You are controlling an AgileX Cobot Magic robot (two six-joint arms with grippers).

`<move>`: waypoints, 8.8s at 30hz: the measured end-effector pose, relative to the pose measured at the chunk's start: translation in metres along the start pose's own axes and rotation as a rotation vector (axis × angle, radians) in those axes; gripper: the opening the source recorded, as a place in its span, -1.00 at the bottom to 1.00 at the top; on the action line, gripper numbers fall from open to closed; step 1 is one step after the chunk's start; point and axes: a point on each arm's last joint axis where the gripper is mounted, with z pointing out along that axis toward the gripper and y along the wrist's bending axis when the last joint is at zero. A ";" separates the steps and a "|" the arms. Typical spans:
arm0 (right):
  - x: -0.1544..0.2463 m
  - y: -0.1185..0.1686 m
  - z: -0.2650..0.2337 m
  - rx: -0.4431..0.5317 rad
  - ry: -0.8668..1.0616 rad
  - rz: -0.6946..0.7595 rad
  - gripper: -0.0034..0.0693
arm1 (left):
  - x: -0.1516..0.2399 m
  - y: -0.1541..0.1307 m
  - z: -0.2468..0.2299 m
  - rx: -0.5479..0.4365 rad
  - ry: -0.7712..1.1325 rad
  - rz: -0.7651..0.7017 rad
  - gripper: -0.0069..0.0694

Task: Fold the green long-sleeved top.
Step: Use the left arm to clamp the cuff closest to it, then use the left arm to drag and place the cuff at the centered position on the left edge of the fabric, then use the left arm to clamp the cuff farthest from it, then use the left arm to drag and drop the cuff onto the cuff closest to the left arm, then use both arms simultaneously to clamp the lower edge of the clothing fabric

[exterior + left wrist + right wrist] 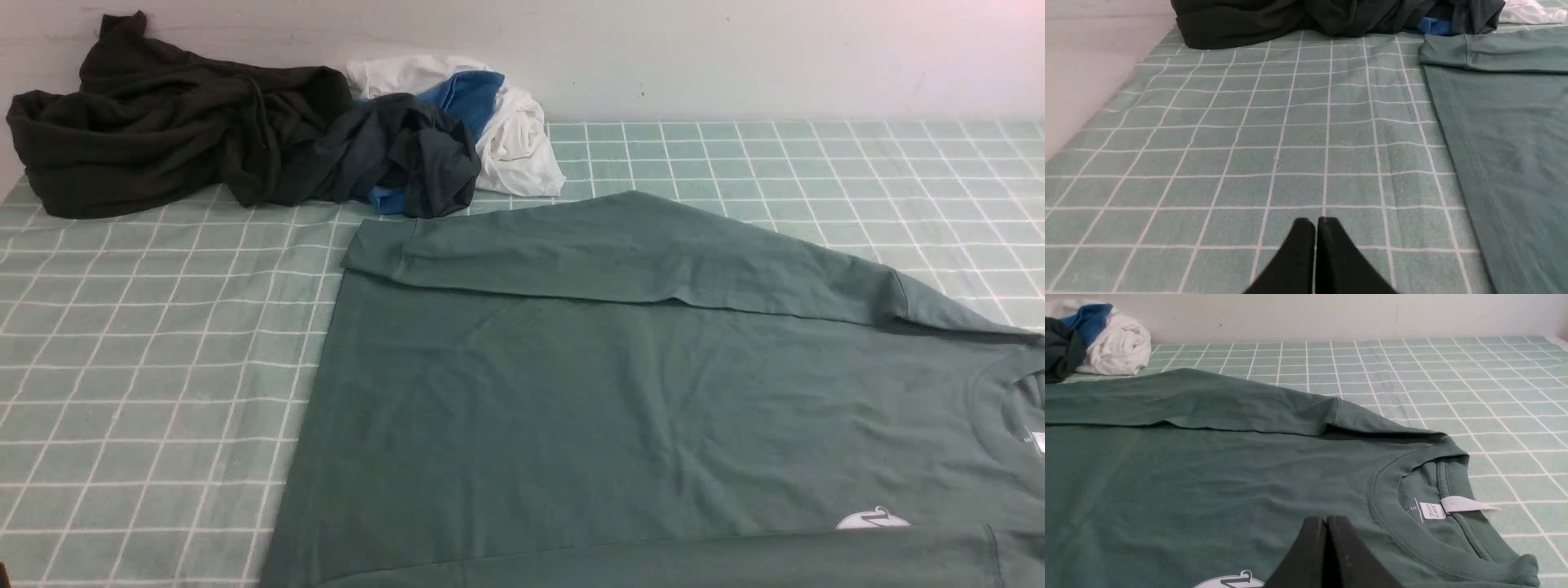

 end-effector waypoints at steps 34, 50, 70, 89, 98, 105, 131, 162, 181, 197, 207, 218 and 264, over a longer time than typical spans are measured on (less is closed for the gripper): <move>0.000 0.000 0.000 0.000 0.000 0.005 -0.94 | 0.000 0.000 0.000 -0.002 0.001 0.006 -0.83; 0.001 0.006 0.000 -0.064 0.015 0.271 -0.94 | -0.005 -0.011 0.000 0.140 -0.029 -0.736 -0.83; -0.018 0.018 -0.005 -0.214 -0.021 0.719 -0.94 | -0.084 -0.018 -0.033 0.279 -0.172 -0.482 -0.83; -0.146 0.066 0.041 -0.552 0.802 -0.321 -0.94 | -0.109 -0.089 0.083 0.661 0.933 0.492 -0.43; -0.134 0.069 0.044 -0.568 0.861 -0.383 -0.94 | -0.052 -0.131 0.142 0.680 1.031 0.636 0.36; -0.135 0.070 0.047 -0.559 0.826 -0.378 -0.94 | -0.025 -0.138 0.159 0.675 1.115 0.641 0.07; -0.139 0.060 0.056 -0.434 0.766 -0.440 -0.94 | -0.136 -0.159 0.303 0.593 1.057 0.603 -0.67; -0.121 0.072 0.126 -0.332 0.726 -0.420 -0.94 | -0.106 -0.111 0.463 0.357 0.755 0.005 0.02; -0.120 0.072 0.125 -0.331 0.738 -0.420 -0.94 | -0.124 -0.110 0.453 0.387 0.745 0.051 -0.39; -0.120 0.072 0.125 -0.332 0.742 -0.420 -0.94 | -0.119 -0.111 0.455 0.389 0.745 0.048 -0.34; -0.122 0.072 0.127 -0.330 0.713 -0.422 -0.94 | -0.161 -0.108 0.417 0.448 0.842 0.080 -0.80; -0.122 0.072 0.122 -0.335 0.734 -0.408 -0.94 | -0.238 -0.087 0.269 0.435 0.897 0.025 -0.80; -0.131 0.081 0.034 -0.563 0.845 -0.491 -0.94 | -0.004 -0.165 0.085 0.888 1.109 1.068 -0.37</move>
